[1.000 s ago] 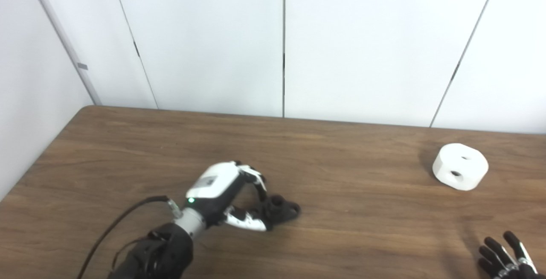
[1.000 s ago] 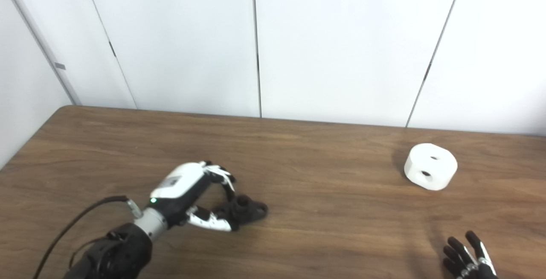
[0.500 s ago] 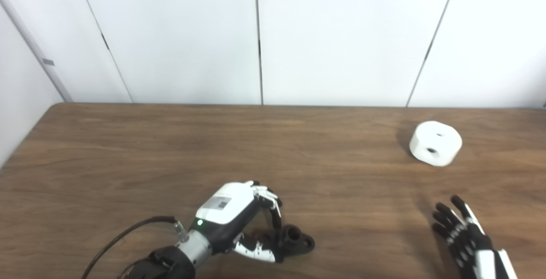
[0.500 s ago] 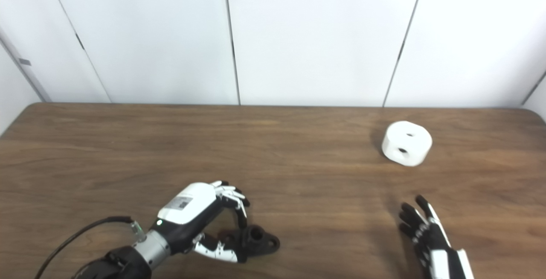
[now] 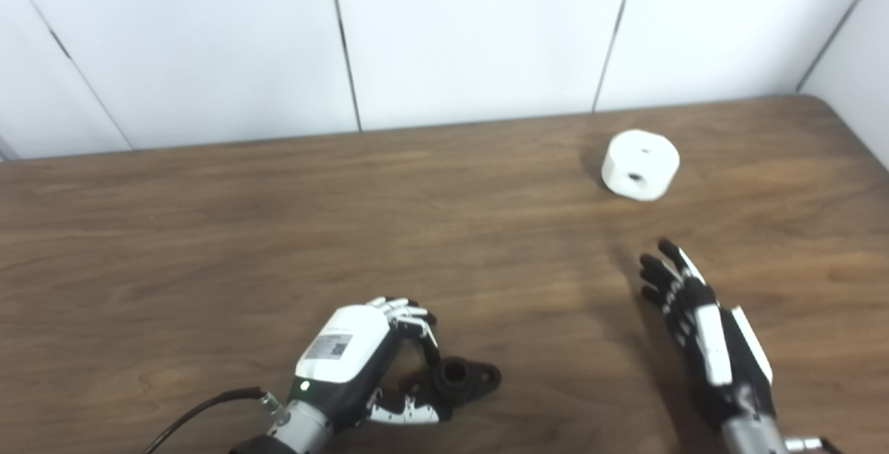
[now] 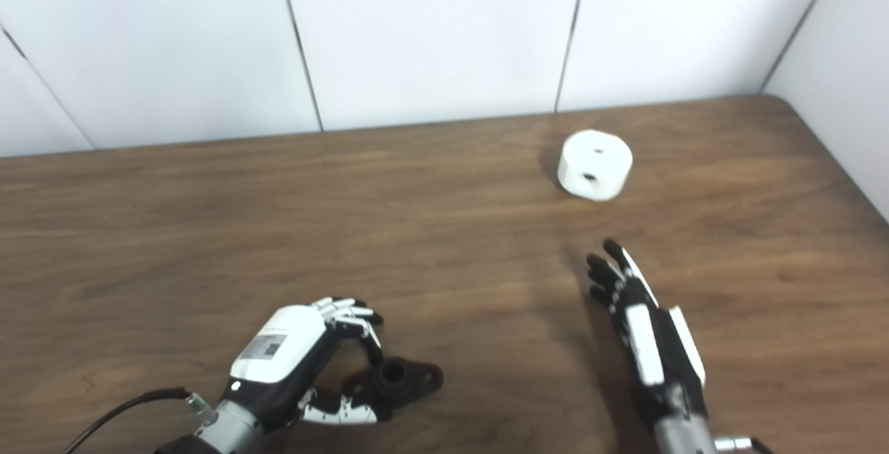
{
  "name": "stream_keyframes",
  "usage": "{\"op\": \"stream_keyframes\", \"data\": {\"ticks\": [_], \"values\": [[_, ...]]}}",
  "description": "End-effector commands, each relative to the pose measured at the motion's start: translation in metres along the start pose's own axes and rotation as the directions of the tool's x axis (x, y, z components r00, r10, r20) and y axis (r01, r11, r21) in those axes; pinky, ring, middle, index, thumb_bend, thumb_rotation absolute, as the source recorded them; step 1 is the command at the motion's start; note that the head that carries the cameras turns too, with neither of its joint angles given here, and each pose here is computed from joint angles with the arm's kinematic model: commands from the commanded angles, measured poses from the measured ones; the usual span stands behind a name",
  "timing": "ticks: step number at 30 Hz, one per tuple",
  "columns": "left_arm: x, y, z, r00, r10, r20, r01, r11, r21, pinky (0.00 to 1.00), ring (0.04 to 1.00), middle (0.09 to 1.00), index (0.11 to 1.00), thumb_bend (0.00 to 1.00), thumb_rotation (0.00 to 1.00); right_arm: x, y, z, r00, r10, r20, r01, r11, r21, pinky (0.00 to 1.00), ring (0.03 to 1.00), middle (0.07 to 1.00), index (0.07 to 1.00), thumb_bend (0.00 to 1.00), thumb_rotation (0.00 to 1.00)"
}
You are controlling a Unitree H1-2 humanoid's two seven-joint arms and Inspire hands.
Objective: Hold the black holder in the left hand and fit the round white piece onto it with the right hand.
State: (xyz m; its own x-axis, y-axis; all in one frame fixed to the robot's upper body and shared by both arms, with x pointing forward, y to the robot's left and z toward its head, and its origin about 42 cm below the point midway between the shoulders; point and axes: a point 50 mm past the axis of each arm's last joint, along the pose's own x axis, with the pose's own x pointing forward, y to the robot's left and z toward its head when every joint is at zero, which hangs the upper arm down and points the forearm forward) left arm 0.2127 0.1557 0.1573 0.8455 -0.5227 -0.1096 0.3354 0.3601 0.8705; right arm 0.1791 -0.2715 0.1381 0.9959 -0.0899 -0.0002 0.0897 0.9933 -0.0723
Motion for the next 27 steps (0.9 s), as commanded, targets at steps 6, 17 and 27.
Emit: {"op": "stream_keyframes", "data": {"ticks": [6,17,27], "values": [[-0.007,-0.024,0.001,0.999,-0.033,-0.002,0.033,0.999,-0.006,0.89,0.856,0.788,0.487,0.52,0.05,0.001,-0.011,0.022,0.998,-0.032,0.044,0.032,0.999,0.007,0.87,0.9,0.895,0.924,0.66,1.0],[-0.007,-0.029,-0.004,0.999,-0.039,-0.035,0.039,0.999,-0.007,0.89,0.859,0.79,0.487,0.52,0.05,0.018,-0.031,0.051,0.993,-0.075,0.093,0.086,0.989,-0.117,0.91,0.934,0.91,0.916,0.66,0.74],[-0.019,-0.032,-0.018,0.997,-0.062,-0.055,0.06,0.998,-0.033,0.9,0.868,0.798,0.487,0.52,0.05,0.047,-0.032,0.079,0.982,-0.076,0.171,0.148,0.876,-0.46,0.93,0.948,0.957,0.958,0.66,0.67]]}}
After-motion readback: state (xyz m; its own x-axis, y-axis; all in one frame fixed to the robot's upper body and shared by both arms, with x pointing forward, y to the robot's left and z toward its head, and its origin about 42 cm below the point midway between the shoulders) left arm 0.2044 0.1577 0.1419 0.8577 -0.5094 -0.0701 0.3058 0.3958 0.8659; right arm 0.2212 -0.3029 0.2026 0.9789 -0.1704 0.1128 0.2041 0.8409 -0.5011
